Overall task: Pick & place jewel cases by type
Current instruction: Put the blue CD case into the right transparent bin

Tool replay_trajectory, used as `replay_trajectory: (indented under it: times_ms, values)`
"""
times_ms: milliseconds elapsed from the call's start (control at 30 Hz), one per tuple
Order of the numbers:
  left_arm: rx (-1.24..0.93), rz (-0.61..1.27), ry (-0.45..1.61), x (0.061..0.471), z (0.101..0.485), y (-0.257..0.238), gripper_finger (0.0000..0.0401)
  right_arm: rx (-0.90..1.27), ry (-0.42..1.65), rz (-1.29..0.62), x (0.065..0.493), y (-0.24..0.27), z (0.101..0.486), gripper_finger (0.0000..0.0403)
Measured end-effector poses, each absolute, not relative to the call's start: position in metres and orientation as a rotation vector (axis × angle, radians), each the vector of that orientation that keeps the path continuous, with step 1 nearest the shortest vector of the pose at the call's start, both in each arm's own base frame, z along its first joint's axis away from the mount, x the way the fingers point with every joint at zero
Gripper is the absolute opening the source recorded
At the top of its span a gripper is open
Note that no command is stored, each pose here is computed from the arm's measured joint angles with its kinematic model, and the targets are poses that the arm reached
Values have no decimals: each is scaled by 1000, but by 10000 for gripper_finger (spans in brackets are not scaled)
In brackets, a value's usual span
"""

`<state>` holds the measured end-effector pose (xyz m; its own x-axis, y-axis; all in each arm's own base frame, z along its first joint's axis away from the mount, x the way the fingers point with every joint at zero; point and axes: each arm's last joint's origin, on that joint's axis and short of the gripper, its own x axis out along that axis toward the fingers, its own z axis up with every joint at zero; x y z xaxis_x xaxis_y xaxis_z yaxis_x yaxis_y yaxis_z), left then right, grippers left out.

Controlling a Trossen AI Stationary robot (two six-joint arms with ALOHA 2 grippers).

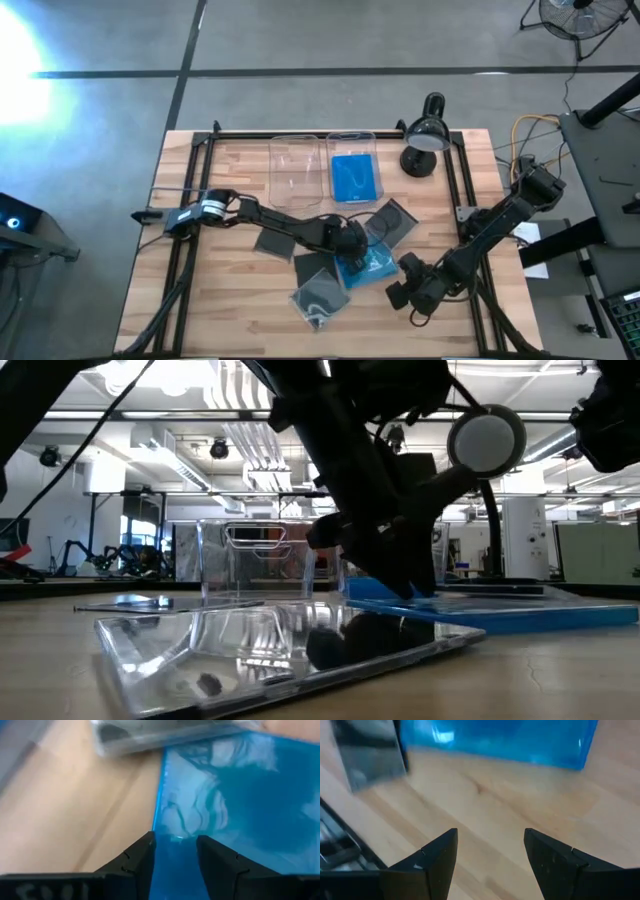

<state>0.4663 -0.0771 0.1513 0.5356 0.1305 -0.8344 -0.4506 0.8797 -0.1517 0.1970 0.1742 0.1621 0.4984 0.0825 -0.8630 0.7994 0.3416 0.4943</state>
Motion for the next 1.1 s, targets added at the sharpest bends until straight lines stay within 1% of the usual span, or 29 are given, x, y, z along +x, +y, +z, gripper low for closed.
replay_trajectory:
  times_ms: [133,300,467,600,667,733,900,1100]
  values:
    - [-415,283,952,463,155,-97,128,1218,833,-685,197,167,158,224]
    - [-456,177,946,460,166,-114,128,1265,810,-803,192,161,153,224]
    - [-393,139,903,456,187,-115,128,1323,814,-789,186,170,158,224]
    - [-306,206,889,451,197,-111,128,1385,832,-795,183,178,158,224]
    - [-248,228,896,449,196,-109,128,1394,842,-806,182,180,154,224]
    - [-216,204,905,451,191,-108,128,1422,843,-789,187,184,149,224]
    - [-225,149,965,449,164,-105,128,1412,847,-821,194,190,130,224]
    - [-277,89,981,442,146,-105,128,1387,833,-875,200,187,118,224]
